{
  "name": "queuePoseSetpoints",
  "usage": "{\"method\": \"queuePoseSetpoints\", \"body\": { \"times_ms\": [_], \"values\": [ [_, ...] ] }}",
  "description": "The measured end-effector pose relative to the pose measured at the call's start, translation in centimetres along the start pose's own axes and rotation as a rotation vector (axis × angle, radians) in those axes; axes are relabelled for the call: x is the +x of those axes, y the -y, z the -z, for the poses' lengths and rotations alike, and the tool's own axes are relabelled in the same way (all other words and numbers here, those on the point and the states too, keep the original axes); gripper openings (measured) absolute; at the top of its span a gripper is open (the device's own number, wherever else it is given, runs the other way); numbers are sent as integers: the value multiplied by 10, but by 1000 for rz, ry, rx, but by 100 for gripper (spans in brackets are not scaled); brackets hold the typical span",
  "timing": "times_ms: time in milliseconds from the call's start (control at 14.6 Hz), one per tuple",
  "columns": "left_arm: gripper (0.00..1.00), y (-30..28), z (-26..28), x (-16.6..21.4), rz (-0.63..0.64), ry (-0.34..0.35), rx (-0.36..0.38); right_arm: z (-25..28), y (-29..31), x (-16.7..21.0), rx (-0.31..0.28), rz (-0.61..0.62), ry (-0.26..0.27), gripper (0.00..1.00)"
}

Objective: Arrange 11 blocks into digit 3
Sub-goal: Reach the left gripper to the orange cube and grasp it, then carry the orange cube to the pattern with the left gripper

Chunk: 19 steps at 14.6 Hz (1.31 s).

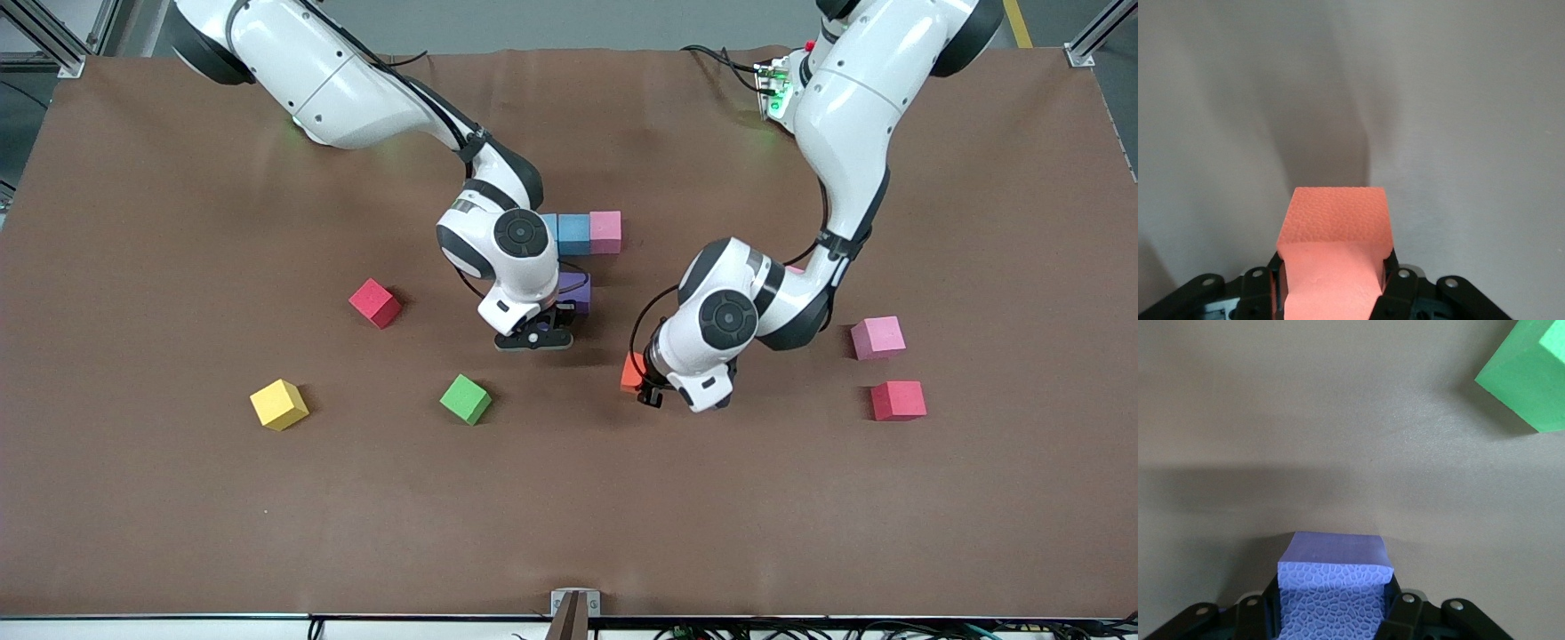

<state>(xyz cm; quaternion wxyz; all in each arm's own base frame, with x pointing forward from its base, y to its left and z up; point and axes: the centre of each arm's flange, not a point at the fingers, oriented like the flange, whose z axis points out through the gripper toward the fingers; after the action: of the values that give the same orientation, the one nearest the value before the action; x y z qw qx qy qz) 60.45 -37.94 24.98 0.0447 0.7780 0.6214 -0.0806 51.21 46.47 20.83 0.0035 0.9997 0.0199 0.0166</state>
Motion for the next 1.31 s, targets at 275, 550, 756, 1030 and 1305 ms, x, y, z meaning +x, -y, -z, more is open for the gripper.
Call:
{"method": "queuePoseSetpoints", "body": {
  "times_ms": [275,550,756,1030,1305],
  "values": [
    [54,43,5,-10,83,-25,30,0,0,0,0,1,0,56],
    [54,76,-5,-15,190,-21,-3,0,0,-1,-2,4,-3,56],
    [54,95,-17,-21,225,-2,-31,0,0,0,-3,5,-4,56],
    [54,109,-32,-26,265,15,-54,-3,-5,3,-14,4,-10,89],
    [54,120,-39,-40,267,12,-42,-2,-6,5,-15,11,-14,100]
  ]
}}
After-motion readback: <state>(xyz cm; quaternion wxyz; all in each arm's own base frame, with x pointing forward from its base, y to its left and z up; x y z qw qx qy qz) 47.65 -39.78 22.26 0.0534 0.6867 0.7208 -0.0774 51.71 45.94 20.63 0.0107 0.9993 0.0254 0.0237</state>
